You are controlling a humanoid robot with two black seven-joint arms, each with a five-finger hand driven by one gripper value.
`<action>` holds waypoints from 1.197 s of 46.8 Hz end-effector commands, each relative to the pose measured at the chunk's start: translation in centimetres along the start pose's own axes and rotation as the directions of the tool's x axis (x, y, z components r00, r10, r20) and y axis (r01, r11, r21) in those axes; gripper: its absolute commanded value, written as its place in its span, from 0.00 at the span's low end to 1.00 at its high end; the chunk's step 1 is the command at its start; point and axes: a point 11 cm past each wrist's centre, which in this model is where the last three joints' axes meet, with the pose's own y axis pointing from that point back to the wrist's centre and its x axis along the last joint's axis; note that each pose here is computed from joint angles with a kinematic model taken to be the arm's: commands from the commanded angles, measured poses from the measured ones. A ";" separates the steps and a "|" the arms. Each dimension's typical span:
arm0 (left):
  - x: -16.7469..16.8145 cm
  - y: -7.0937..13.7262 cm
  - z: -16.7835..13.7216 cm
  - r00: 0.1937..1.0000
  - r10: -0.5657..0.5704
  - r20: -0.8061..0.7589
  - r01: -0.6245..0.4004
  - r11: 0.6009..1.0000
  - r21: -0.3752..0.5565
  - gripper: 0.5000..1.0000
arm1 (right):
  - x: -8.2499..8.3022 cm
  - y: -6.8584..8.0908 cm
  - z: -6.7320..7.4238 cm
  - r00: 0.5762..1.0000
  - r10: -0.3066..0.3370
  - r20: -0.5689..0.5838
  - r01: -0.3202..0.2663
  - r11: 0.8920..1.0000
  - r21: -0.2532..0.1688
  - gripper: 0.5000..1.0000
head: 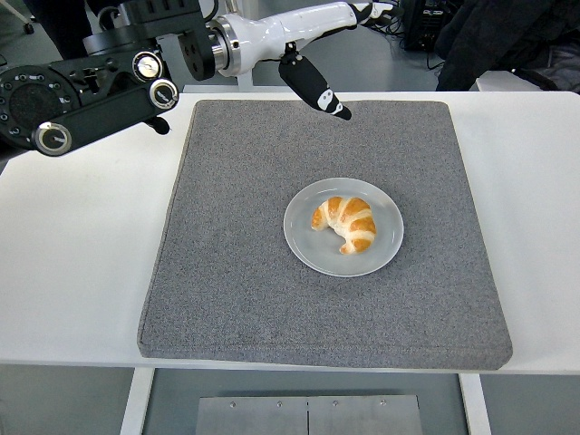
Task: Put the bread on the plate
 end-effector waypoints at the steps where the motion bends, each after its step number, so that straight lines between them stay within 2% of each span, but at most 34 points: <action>1: 2.0 1.1 -1.1 0.989 0.080 -0.121 -0.079 0.997 0.015 0.97 | 0.0 0.0 0.0 1.000 0.000 0.000 0.000 1.000 0.000 1.00; 7: 4.1 3.2 -4.4 0.938 0.196 -0.287 -0.182 0.980 0.077 0.97 | 0.0 0.0 0.0 1.000 0.000 0.000 0.000 1.000 0.000 1.00; 14: 4.2 5.1 -9.2 0.821 0.317 -0.475 -0.269 0.948 0.167 0.97 | 0.0 0.0 0.0 1.000 0.000 0.000 0.000 1.000 0.000 1.00; 22: 1.7 4.4 -11.7 0.642 0.357 -0.678 -0.304 0.931 0.203 0.97 | 0.0 0.0 0.0 1.000 0.000 0.000 0.000 1.000 0.000 1.00; 29: 1.1 4.7 -14.2 0.480 0.407 -0.777 -0.341 0.903 0.262 0.97 | 0.0 0.0 0.0 1.000 0.000 0.000 0.000 1.000 0.000 1.00; 38: 0.0 5.1 -17.7 0.298 0.417 -0.859 -0.359 0.882 0.304 0.97 | -0.1 0.0 0.0 1.000 -0.004 0.001 0.004 1.000 0.000 1.00; 46: -2.1 4.7 -20.2 0.209 0.418 -0.884 -0.345 0.878 0.333 0.97 | -0.2 -0.1 -0.4 1.000 -0.008 0.006 0.008 1.000 0.007 1.00; 56: -5.3 2.9 -20.6 0.133 0.397 -0.908 -0.306 0.888 0.343 0.97 | -0.3 0.0 -0.3 1.000 -0.011 0.007 0.011 1.000 0.005 1.00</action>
